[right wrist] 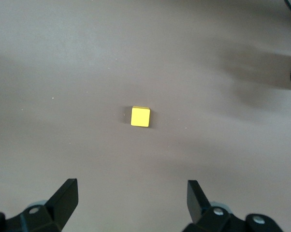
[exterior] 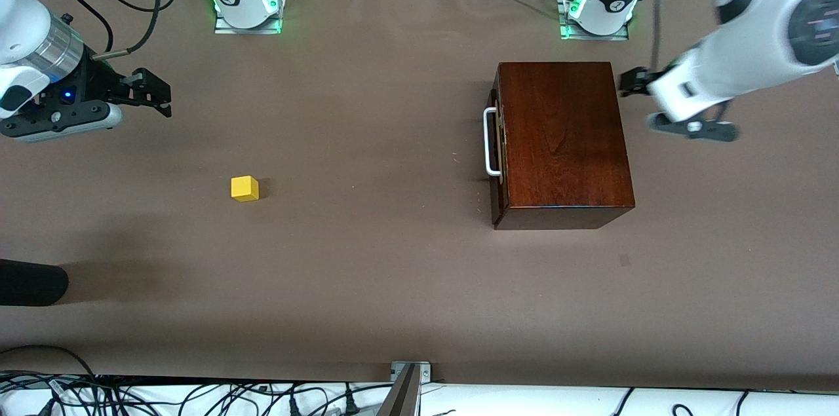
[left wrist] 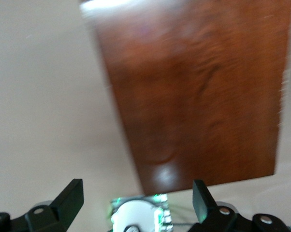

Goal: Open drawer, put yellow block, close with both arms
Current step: 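Move the left gripper toward the white drawer handle of the box, then lower the left gripper and hook the white drawer handle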

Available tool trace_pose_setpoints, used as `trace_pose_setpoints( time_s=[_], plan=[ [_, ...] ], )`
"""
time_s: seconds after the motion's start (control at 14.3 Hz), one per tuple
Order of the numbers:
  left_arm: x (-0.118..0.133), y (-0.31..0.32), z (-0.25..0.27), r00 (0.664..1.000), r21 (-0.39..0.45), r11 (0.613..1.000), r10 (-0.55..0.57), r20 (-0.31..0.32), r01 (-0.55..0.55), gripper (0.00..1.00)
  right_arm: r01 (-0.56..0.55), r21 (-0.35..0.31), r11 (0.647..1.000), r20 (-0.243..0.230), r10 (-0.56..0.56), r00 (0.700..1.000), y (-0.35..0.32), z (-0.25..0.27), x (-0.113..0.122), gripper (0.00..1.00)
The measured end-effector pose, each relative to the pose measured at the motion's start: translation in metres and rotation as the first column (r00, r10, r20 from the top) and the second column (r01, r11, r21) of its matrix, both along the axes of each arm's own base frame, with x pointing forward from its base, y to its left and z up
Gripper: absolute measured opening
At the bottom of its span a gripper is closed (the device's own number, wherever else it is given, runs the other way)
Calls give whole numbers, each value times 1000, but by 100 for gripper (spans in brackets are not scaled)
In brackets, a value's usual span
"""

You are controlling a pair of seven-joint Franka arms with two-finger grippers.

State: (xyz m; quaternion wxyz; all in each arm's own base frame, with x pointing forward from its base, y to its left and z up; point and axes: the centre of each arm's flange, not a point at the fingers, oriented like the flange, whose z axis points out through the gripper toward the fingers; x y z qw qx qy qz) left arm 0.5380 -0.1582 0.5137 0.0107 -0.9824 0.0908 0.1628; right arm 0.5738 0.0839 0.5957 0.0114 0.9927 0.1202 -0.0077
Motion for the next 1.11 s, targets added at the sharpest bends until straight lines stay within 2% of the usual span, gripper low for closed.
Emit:
trace_pose_setpoints(
  time_s=[0.14, 0.42, 0.63, 0.84, 1.11],
  plan=[
    [-7, -63, -14, 999, -3, 1000, -2, 36, 2, 100, 1, 0, 1000, -1, -1, 1000, 0, -1, 0, 100],
    [-26, -165, -52, 994, -12, 998, 66, 83, -66, 100, -2, 0, 1000, -1, 2, 1000, 1, -1, 0, 100],
    [-48, -221, -92, 992, 52, 995, 78, 103, -84, 100, -2, 0, 1000, -1, 2, 1000, 1, -1, 0, 100],
    [-67, -257, -129, 991, 121, 990, 56, 124, -71, 100, -2, 0, 1000, -1, 2, 1000, 1, -1, 0, 100],
    [-71, -273, -167, 983, 196, 980, 6, 181, -42, 100, -2, 0, 1000, 0, 2, 1000, 1, -1, 0, 100]
  ],
)
